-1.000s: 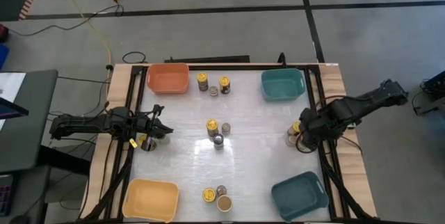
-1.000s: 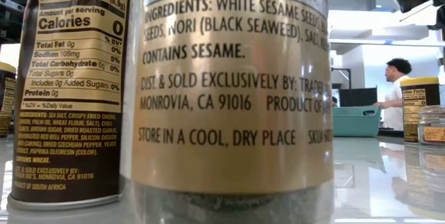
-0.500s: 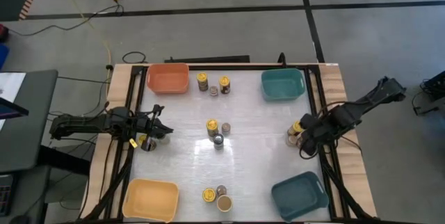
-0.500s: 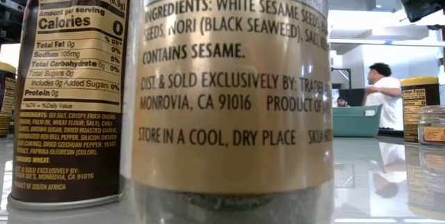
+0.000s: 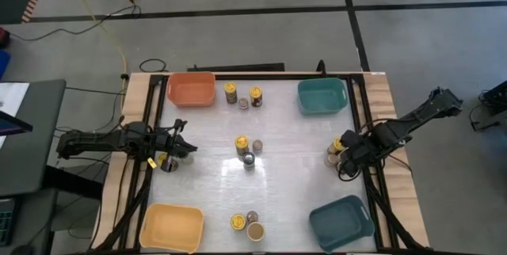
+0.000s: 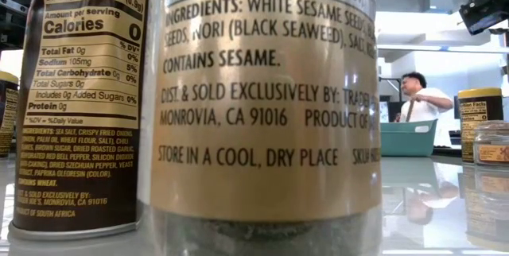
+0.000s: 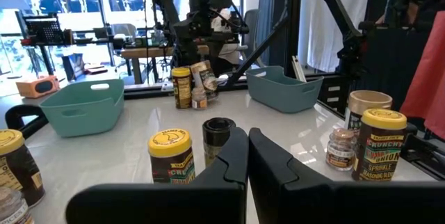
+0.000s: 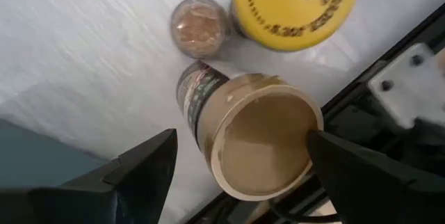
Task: Sort spices by type
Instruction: Put the top gold seasoning bottle into the bottom teal dark blue bin
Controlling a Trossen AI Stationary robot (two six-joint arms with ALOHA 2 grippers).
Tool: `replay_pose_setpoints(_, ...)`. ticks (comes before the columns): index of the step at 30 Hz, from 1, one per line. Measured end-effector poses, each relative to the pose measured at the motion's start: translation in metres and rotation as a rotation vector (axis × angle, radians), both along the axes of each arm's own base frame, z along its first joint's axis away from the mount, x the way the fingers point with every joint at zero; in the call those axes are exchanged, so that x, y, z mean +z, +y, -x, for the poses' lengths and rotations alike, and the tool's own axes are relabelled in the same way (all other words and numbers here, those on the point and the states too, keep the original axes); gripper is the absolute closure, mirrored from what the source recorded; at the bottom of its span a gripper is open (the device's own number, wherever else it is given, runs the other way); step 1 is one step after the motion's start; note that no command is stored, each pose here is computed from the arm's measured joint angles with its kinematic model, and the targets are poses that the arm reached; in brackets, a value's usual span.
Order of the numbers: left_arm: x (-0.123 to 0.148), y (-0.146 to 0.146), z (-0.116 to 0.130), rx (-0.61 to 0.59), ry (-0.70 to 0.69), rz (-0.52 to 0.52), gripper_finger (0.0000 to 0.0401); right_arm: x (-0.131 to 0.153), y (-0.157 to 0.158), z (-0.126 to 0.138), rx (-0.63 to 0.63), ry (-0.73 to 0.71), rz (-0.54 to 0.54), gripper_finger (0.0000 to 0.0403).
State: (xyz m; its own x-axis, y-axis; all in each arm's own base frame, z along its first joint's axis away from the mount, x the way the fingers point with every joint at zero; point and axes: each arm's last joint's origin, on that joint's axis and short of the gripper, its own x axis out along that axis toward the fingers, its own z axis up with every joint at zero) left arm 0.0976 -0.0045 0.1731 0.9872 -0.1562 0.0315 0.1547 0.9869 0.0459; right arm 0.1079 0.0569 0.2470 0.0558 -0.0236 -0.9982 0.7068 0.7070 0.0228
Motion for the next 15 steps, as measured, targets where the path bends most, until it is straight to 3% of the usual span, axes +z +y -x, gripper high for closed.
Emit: replay_pose_setpoints(15,0.000,0.000,0.000,0.000,0.000,0.000,0.0401,0.021,0.003,-0.006,-0.002,-0.087,-0.047,0.0042)
